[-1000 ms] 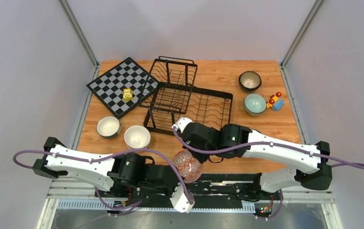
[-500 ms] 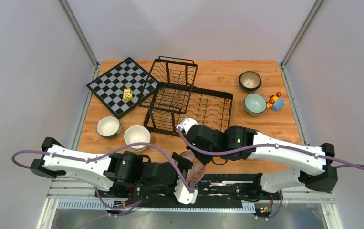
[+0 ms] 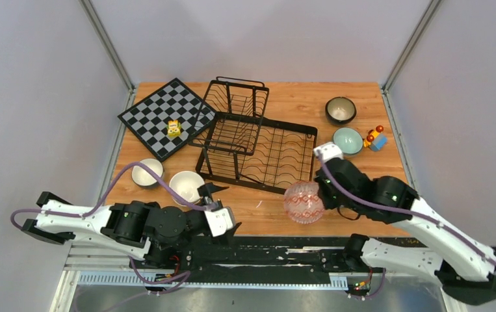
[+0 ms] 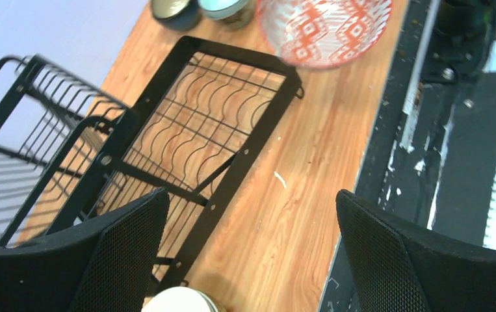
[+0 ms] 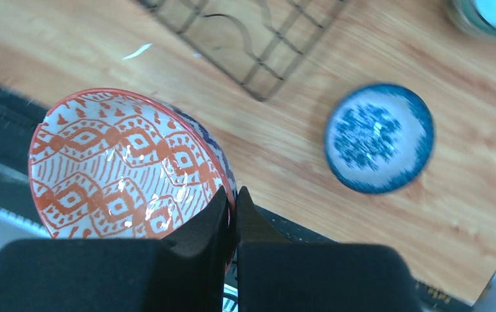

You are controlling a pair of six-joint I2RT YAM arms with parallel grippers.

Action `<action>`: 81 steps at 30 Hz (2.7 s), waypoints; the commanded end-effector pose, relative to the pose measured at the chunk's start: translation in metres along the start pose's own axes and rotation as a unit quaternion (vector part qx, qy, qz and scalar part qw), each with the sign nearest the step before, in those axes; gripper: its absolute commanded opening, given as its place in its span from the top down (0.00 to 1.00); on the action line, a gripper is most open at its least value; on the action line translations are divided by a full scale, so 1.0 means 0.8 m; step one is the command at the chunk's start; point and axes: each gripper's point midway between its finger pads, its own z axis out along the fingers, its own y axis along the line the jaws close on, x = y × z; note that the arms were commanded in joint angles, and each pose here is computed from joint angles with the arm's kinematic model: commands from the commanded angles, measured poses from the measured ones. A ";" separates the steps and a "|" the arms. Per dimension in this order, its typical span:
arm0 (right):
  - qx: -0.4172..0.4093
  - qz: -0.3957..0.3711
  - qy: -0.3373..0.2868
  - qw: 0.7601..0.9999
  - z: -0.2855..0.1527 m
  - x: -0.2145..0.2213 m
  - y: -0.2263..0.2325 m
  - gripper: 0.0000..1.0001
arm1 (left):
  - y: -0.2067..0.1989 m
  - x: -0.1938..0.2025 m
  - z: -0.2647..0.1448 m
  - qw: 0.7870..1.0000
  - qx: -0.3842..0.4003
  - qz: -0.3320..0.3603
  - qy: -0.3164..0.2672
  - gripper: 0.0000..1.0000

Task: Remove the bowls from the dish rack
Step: Place the bowl at the center of the board.

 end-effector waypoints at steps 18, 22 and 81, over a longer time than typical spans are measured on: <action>-0.033 0.254 0.064 0.964 0.106 0.131 0.014 1.00 | 0.067 0.071 -0.008 0.894 -0.307 -0.325 -0.023 0.00; -0.018 0.258 0.056 0.964 0.121 0.130 0.010 1.00 | 0.080 0.087 -0.028 0.873 -0.329 -0.360 -0.031 0.00; 0.047 0.249 0.056 0.966 0.167 0.168 -0.017 0.67 | 0.087 0.119 -0.042 0.867 -0.367 -0.337 -0.008 0.00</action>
